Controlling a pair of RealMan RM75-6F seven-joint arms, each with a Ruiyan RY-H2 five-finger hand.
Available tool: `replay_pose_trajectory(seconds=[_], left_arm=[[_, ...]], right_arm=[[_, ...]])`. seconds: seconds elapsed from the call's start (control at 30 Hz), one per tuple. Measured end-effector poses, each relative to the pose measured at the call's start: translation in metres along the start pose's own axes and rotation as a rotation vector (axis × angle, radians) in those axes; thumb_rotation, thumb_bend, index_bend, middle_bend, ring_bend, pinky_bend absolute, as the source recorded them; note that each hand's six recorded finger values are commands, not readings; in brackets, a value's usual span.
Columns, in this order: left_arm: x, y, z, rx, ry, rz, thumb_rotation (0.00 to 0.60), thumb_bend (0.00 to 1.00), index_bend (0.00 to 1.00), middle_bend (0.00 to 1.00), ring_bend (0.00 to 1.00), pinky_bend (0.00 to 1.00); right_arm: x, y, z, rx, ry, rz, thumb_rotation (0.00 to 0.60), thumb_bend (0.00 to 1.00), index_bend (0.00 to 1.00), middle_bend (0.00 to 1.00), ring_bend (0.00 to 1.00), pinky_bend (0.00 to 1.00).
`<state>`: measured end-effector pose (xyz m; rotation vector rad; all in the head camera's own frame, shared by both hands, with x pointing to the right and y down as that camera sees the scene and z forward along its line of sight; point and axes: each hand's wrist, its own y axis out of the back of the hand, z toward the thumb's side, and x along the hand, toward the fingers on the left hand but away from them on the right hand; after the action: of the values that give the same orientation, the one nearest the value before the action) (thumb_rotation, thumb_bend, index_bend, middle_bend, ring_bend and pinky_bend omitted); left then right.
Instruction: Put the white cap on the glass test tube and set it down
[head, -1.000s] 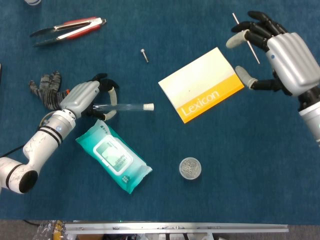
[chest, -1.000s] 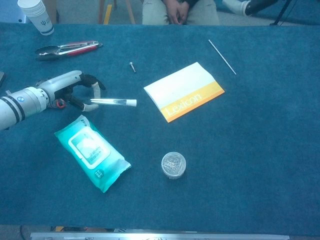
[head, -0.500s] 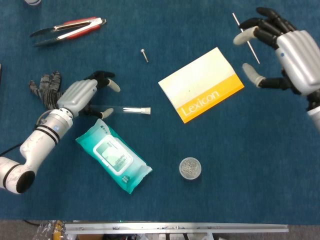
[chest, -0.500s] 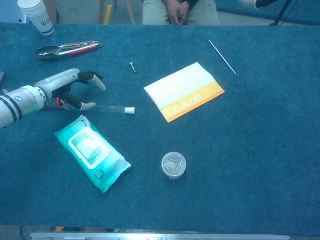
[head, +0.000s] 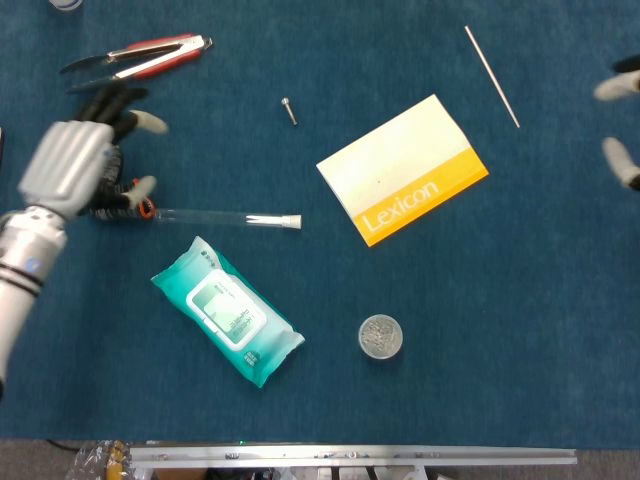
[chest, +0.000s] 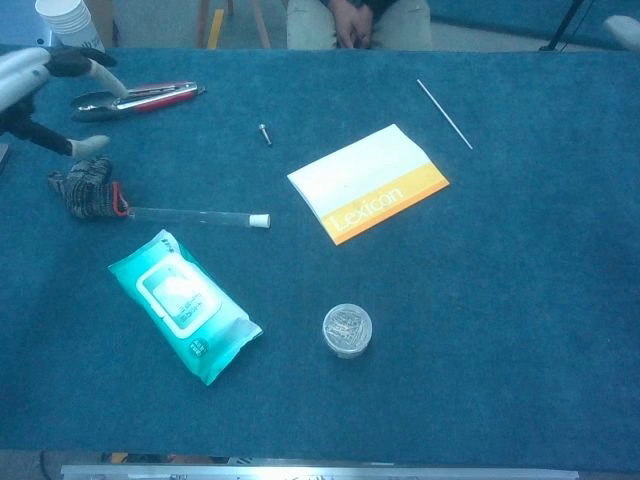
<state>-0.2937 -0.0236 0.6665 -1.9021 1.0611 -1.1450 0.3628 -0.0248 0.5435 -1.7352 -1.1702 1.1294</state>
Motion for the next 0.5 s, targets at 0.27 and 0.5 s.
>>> replay_pose_trajectory(seconds=[0.27, 0.5], left_arm=[[-0.06, 0.041, -0.029, 0.1, 0.128, 0.179, 0.6, 0.29, 0.28, 0.12, 0.0, 0.06], [-0.117, 0.051, -0.054, 0.133, 0.248, 0.231, 0.6, 0.29, 0.28, 0.12, 0.0, 0.06]], right_arm=[[0.046, 0.008, -0.057, 0.083, -0.139, -0.102, 0.6, 0.33, 0.37, 0.26, 0.09, 0.19], [0.092, 0.007, -0.101, 0.133, -0.262, -0.166, 0.6, 0.33, 0.37, 0.26, 0.09, 0.19]])
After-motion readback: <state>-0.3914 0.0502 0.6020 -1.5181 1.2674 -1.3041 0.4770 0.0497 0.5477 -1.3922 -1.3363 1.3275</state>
